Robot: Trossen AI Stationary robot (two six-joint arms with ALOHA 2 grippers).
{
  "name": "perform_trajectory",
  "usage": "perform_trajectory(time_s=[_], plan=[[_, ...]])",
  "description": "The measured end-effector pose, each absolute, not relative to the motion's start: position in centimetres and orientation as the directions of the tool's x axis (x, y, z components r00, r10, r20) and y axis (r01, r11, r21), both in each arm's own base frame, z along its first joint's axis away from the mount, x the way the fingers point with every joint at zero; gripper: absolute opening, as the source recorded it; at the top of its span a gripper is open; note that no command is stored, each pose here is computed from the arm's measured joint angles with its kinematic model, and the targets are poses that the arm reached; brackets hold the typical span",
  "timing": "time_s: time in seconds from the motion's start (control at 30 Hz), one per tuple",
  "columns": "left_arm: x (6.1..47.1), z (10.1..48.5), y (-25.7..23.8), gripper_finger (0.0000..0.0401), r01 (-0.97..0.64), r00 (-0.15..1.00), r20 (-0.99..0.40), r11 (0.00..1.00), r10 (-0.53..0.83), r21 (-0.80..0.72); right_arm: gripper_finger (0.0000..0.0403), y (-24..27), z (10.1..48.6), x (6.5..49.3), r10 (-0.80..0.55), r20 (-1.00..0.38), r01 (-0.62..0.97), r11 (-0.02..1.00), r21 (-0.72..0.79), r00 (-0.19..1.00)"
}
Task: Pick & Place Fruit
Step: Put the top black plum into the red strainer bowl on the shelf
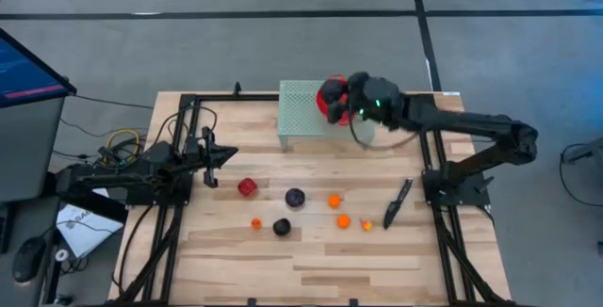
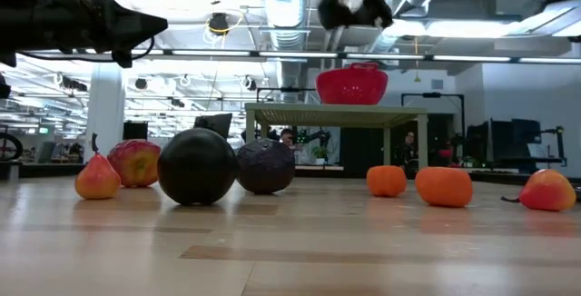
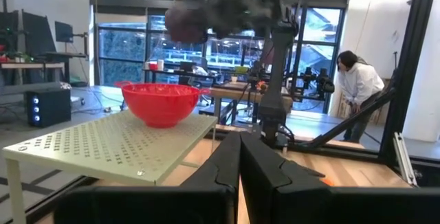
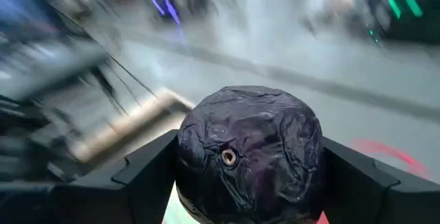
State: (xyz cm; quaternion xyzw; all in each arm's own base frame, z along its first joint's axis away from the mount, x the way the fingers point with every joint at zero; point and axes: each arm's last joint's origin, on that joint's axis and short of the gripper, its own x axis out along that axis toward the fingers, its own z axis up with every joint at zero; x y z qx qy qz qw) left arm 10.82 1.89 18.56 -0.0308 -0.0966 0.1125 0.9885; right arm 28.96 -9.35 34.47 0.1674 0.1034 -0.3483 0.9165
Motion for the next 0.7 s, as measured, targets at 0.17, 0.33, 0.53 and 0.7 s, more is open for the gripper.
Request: perform_trajectory(time_s=[0.17, 0.33, 0.53, 0.7], plan=[[11.0, 18.3, 1.9, 0.0002, -0.219, 0.96, 0.16, 0.972, 0.229, -0.081, 0.0291, -13.0, 32.3, 28.7, -0.493, -0.575, 0.697, 0.689, 0.199, 0.652], [11.3, 18.0, 2.0, 0.0002, -0.221, 0.965, 0.127, 0.972, 0.229, -0.079, 0.0291, -15.8, 28.8, 29.7, -0.416, -0.689, 0.695, 0.696, 0.179, 0.594], [11.5, 17.9, 2.0, 0.0002, -0.216, 0.967, 0.11, 0.969, 0.23, -0.122, 0.0291, -16.4, 27.1, 30.8, -0.41, -0.711, 0.699, 0.697, 0.16, 0.572], [11.4, 18.0, 2.0, 0.0002, -0.215, 0.966, 0.12, 0.969, 0.229, -0.122, 0.0291, -16.3, 26.9, 31.3, -0.416, -0.697, 0.692, 0.704, 0.159, 0.584]])
